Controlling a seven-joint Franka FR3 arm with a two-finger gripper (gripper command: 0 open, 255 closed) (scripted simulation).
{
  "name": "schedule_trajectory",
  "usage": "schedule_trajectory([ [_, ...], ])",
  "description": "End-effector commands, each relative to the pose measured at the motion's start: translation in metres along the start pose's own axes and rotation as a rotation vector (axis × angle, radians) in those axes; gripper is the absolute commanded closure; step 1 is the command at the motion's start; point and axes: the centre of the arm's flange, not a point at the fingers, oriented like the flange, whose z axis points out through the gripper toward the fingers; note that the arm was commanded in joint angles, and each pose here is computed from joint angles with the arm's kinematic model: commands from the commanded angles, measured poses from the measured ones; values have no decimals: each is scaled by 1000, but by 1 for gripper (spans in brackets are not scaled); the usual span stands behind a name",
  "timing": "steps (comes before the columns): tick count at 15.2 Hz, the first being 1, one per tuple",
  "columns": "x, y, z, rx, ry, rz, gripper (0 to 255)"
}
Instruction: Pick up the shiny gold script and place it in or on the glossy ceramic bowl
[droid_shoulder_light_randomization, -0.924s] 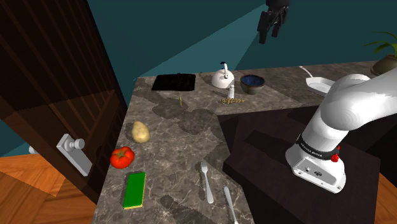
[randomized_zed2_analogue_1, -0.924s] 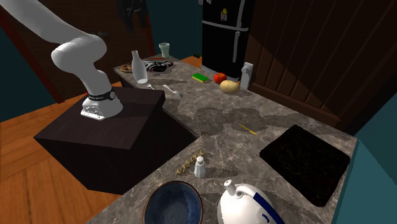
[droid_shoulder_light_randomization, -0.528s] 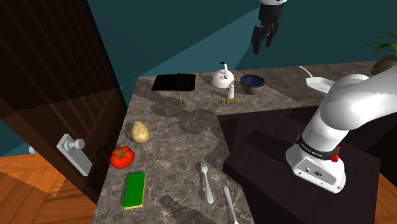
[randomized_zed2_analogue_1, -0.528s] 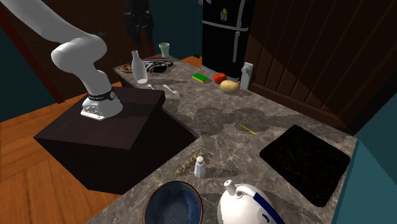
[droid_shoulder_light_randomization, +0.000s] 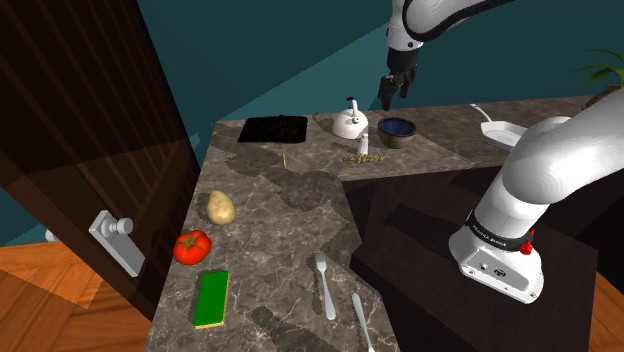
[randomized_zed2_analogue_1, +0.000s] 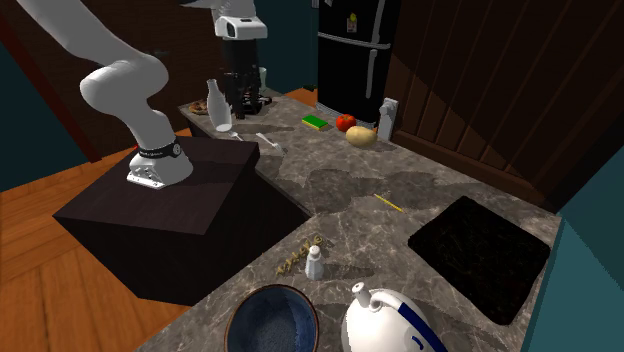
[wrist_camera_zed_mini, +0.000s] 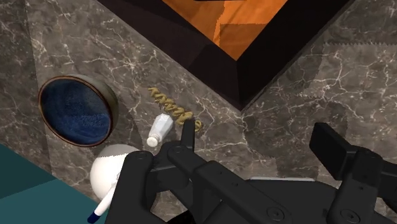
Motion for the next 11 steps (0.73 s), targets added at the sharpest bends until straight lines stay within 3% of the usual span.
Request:
schedule_trajectory([
  [1, 11, 3, 24, -10, 3, -4, 0],
  [11, 66, 20, 141, -58, 8, -21, 0],
])
